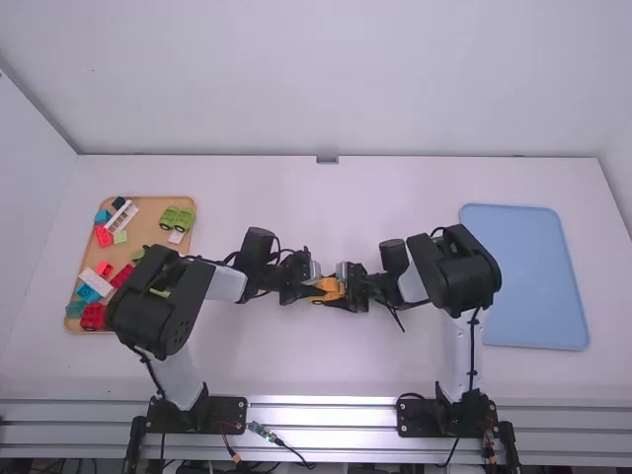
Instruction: Assemble lego blocks to make yellow taxi
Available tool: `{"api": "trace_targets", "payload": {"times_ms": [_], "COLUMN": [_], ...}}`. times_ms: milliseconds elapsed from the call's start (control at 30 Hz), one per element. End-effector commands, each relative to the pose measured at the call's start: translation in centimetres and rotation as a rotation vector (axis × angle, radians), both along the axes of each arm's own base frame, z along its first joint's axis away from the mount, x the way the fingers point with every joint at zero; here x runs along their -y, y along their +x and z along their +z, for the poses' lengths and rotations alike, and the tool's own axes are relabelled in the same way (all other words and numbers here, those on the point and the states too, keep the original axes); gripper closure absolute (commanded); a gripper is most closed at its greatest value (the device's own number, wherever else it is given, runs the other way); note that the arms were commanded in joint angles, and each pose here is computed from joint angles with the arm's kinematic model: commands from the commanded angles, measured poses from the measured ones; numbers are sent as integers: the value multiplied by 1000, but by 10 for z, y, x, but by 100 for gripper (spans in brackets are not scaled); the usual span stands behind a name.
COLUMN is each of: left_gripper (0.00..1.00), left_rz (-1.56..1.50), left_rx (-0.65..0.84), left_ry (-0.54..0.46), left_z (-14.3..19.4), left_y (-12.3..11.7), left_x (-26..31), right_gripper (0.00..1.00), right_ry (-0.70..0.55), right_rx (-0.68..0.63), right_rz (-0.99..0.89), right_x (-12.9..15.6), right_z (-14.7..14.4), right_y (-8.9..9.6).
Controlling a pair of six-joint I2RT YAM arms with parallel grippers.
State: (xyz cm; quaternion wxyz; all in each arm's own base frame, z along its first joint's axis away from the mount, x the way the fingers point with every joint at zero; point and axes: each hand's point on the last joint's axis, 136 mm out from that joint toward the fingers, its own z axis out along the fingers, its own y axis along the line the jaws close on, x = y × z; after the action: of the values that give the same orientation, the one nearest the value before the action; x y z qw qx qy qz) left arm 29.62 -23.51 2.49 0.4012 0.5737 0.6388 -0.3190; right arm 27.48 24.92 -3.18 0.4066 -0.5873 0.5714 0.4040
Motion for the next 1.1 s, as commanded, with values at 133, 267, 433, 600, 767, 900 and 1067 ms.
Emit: {"api": "trace_targets", "payload": {"times_ms": [133, 267, 433, 600, 767, 900, 1067], "left_gripper": [98, 98, 98, 98, 98, 98, 98], "left_rz": [7, 4, -5, -22, -93, -21, -31], "left_rx": [-47, -44, -52, -119, -101, -121, -120], "left_ry": [28, 25, 12, -3, 26, 114, 146], "left_z": [-13, -12, -19, -30, -32, -44, -48], "left_y": [-8, -8, -8, -8, -14, -7, -12], "left_x": [-2, -1, 1, 5, 9, 8, 14], "right_gripper": [52, 52, 52, 52, 52, 52, 52], "right_ry": [-45, -41, -29, -30, -32, -32, -31], "right_rx": [-51, -50, -32, -35, -34, -33, -30], "right_rz": [-39, -35, -16, -16, -18, -18, -19], "right_x": [6, 6, 5, 5, 5, 5, 5], "right_z": [-13, -13, -11, -11, -11, -11, -11], "right_y": [-2, -2, -4, -4, -4, -4, -3]}}
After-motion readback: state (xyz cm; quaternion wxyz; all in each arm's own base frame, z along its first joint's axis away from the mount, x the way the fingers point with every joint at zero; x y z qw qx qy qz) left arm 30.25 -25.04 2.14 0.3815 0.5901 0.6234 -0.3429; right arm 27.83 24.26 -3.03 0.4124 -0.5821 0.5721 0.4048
